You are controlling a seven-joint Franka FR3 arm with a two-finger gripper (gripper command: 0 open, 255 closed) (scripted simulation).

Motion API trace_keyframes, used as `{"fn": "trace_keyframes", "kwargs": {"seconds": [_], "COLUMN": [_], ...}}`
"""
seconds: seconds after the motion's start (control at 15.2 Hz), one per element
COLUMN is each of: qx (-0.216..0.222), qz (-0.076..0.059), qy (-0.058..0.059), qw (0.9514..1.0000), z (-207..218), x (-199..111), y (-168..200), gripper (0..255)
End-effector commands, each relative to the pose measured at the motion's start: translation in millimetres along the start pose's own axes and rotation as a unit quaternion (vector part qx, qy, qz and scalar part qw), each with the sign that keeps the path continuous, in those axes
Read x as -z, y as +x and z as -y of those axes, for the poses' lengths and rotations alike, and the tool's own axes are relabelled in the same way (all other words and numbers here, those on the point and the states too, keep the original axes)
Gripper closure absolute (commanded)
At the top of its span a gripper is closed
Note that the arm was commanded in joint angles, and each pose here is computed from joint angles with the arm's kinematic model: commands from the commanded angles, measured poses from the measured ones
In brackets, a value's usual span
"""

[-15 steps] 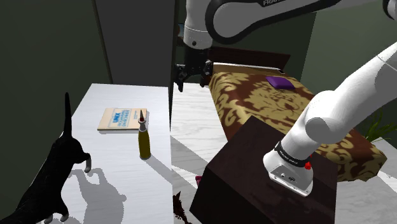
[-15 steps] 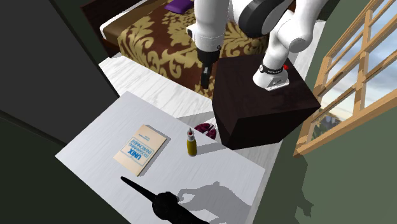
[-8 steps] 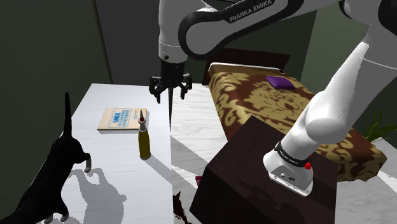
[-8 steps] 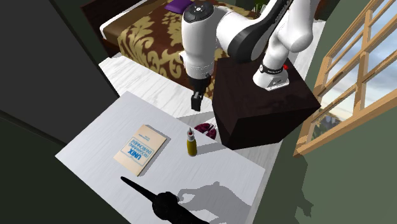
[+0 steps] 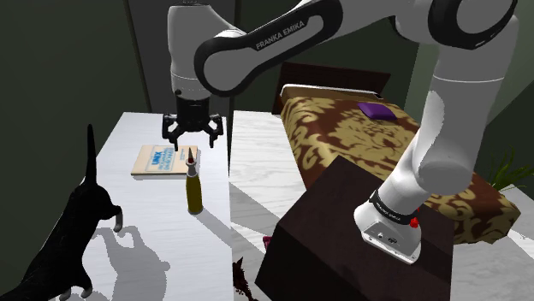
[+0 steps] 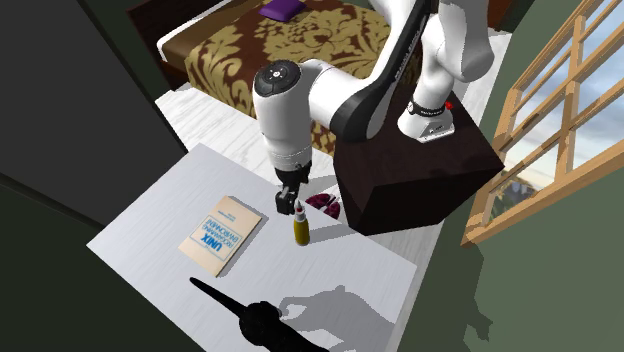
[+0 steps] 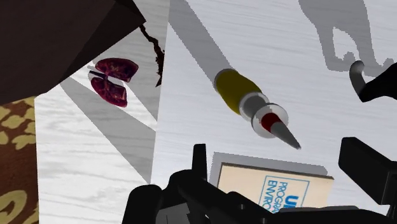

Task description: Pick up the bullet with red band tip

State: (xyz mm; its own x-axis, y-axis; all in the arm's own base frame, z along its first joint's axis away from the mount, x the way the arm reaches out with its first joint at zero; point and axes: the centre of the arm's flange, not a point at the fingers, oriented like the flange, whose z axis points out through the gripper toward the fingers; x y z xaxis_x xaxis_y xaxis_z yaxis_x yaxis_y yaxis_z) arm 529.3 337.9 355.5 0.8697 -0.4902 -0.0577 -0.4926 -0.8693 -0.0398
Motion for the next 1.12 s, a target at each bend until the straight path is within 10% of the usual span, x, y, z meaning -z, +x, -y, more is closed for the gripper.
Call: {"fn": "trace_keyframes", "kwargs": {"seconds": [0.0, 0.59, 0.66, 1.06], "qx": [-0.008, -0.008, -0.008, -0.008], "qz": [0.002, 0.002, 0.002, 0.002], "qy": [0.003, 0.003, 0.003, 0.003], "qw": [1.0, 1.0, 1.0, 1.0], "z": [11.7, 10.1, 9.6, 9.6], "x": [-8.4, -48.3, -48.1, -48.2], "y": [3.9, 6.2, 5.9, 6.2], "gripper": [0, 0, 255, 255]}}
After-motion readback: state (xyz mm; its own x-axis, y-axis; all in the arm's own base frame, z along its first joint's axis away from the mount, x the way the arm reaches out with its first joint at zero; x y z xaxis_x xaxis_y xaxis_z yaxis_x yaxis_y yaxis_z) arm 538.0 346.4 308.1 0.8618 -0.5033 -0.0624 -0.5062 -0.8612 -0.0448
